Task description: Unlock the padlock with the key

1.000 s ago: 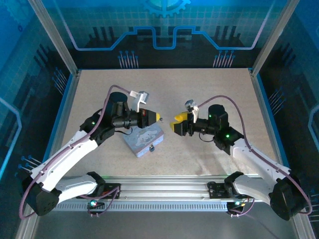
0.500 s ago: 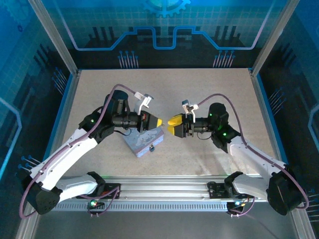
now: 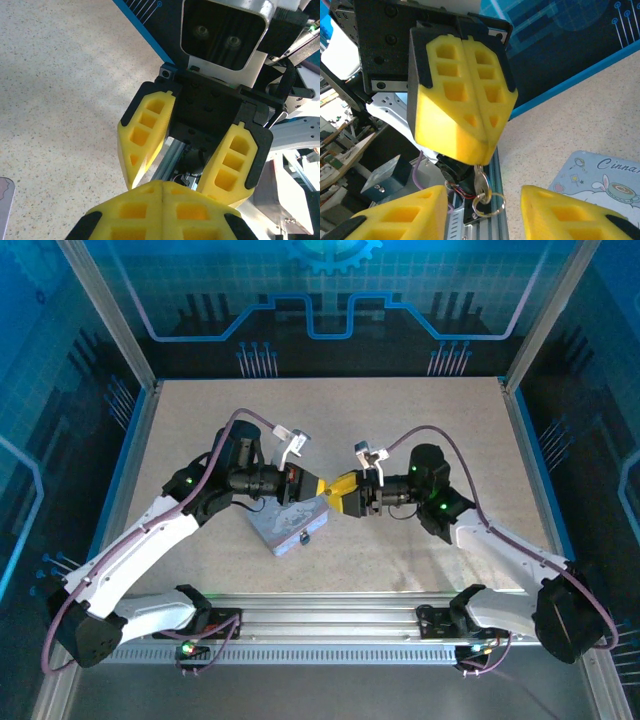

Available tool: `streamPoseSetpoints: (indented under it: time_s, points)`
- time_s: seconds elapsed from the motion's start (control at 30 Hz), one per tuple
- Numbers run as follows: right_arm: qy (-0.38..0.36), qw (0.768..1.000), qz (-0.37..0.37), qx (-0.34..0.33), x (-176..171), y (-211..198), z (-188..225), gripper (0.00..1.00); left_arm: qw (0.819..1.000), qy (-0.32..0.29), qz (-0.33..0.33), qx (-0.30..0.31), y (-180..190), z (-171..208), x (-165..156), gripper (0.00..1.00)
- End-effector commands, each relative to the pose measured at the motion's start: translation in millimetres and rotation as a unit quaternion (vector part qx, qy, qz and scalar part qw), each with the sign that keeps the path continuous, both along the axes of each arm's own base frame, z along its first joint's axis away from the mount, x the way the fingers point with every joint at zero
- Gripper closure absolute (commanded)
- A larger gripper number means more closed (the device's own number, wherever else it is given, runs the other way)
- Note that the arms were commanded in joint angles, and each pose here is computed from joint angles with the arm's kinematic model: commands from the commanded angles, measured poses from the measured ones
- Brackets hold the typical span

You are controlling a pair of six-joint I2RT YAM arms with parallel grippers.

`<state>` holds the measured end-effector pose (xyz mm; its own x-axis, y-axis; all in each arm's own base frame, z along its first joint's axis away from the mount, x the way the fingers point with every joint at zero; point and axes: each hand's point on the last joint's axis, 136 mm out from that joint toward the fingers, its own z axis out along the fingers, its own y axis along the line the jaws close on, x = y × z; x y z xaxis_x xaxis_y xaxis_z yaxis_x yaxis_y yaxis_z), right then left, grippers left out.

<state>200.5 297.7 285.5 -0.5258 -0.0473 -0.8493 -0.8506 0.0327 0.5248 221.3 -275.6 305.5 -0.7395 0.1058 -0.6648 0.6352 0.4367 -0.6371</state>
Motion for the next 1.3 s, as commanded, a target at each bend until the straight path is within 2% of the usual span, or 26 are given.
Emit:
streamPoseSetpoints:
  time_s: [0.0, 0.37, 0.6, 1.03, 1.27]
  points:
    - [-0.025, 0.999, 0.024, 0.015, -6.0, 7.0, 17.0, 0.59, 1.0, -0.014, -0.016, -0.009, -1.2, 12.7, -4.2, 1.0]
    - [-0.022, 1.0, 0.013, 0.007, -5.0, 5.1, 11.4, 0.7, 1.0, -0.013, -0.013, -0.006, -0.6, 10.8, -3.5, 1.0]
    - [-0.017, 1.0, 0.005, -0.001, -4.6, 0.5, 7.7, 0.81, 1.0, -0.015, -0.008, -0.001, 0.9, 8.8, -1.7, 1.0]
    - [-0.013, 1.0, -0.014, 0.001, 1.0, -6.3, 7.3, 0.88, 1.0, -0.018, -0.011, 0.0, 1.7, 8.7, -2.8, 1.0]
    - [-0.003, 1.0, -0.011, -0.002, 3.4, -2.9, 3.0, 0.88, 1.0, -0.017, -0.012, -0.002, 0.9, 9.5, -2.9, 1.0]
